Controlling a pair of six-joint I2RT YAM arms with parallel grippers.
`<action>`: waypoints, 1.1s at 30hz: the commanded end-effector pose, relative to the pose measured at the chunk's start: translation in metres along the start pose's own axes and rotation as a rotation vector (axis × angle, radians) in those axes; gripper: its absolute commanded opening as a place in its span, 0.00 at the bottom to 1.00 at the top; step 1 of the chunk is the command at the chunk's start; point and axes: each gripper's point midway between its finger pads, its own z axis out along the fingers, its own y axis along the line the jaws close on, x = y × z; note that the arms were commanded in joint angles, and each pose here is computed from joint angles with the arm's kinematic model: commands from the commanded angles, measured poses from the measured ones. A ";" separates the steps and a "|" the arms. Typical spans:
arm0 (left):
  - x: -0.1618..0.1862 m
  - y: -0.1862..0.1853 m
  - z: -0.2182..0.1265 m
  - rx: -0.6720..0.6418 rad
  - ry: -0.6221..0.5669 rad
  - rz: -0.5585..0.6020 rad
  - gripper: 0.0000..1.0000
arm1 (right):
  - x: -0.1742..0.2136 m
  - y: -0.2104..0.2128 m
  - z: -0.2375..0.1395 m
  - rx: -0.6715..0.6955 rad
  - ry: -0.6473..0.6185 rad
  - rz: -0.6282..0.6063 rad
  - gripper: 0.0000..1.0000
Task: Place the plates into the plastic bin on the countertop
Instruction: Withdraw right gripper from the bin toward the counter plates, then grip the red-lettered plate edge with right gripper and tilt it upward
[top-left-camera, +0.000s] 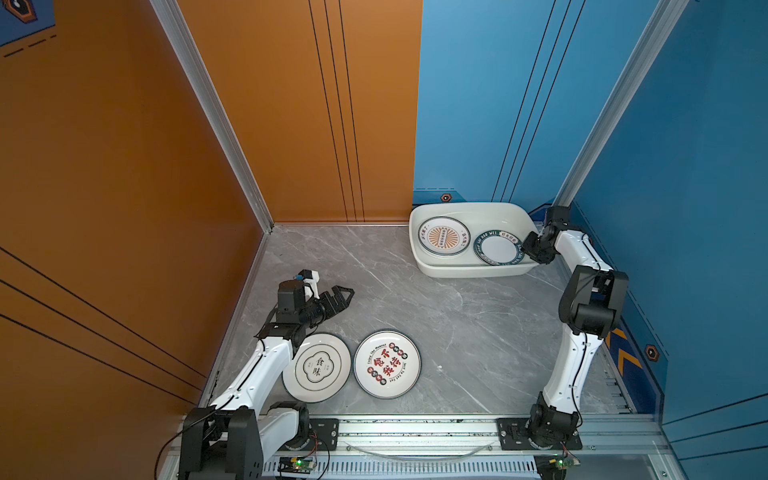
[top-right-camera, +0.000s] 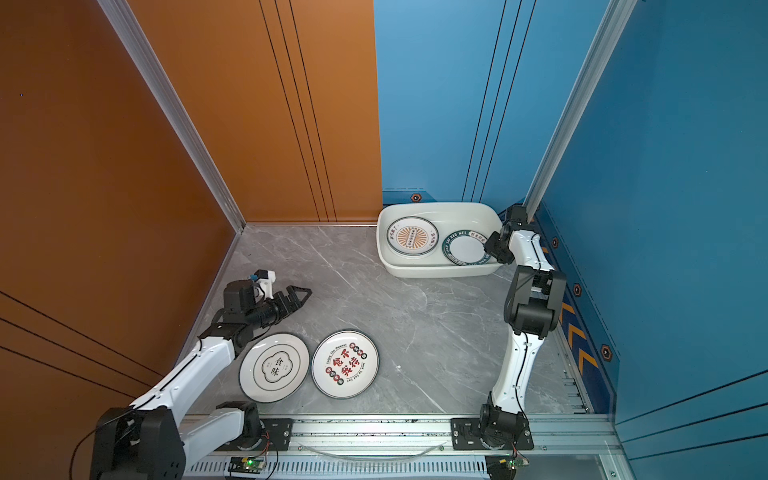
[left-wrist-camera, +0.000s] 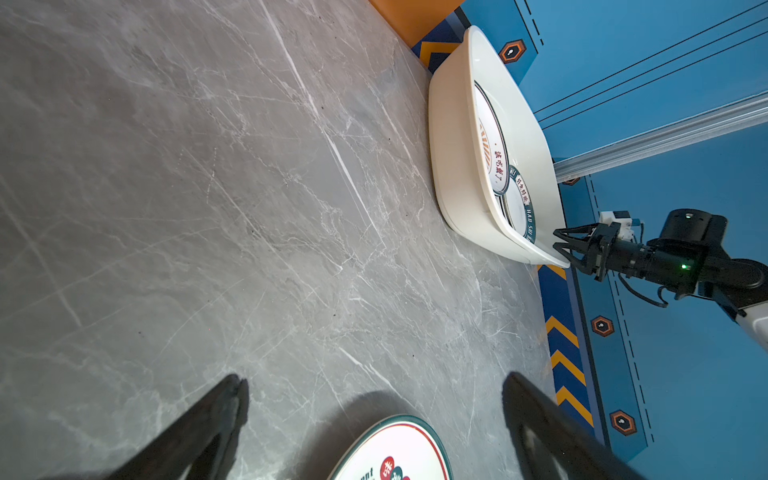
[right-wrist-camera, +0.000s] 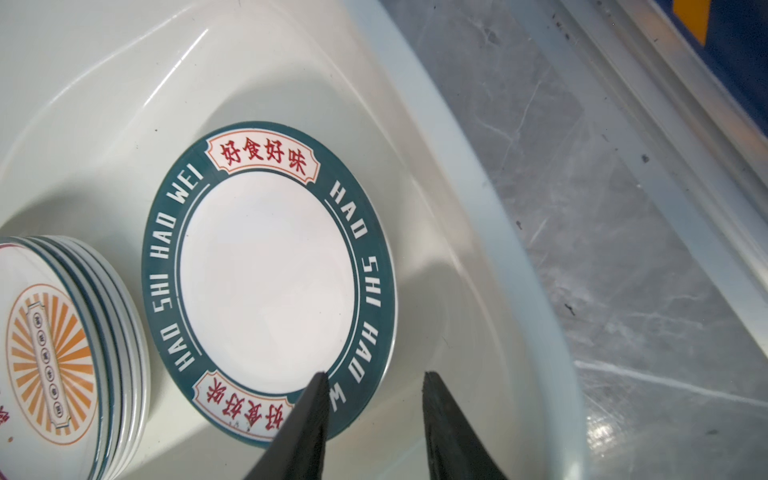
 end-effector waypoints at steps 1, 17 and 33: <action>0.006 -0.005 0.004 0.027 0.028 0.019 0.98 | -0.012 0.038 -0.060 -0.120 -0.093 -0.028 0.40; 0.035 -0.022 0.031 0.067 0.200 0.088 1.00 | 0.169 0.103 -0.123 -0.501 0.072 -0.269 0.43; 0.031 -0.040 0.043 0.054 0.242 0.136 0.98 | 0.368 0.114 -0.105 -0.794 0.550 -0.414 0.54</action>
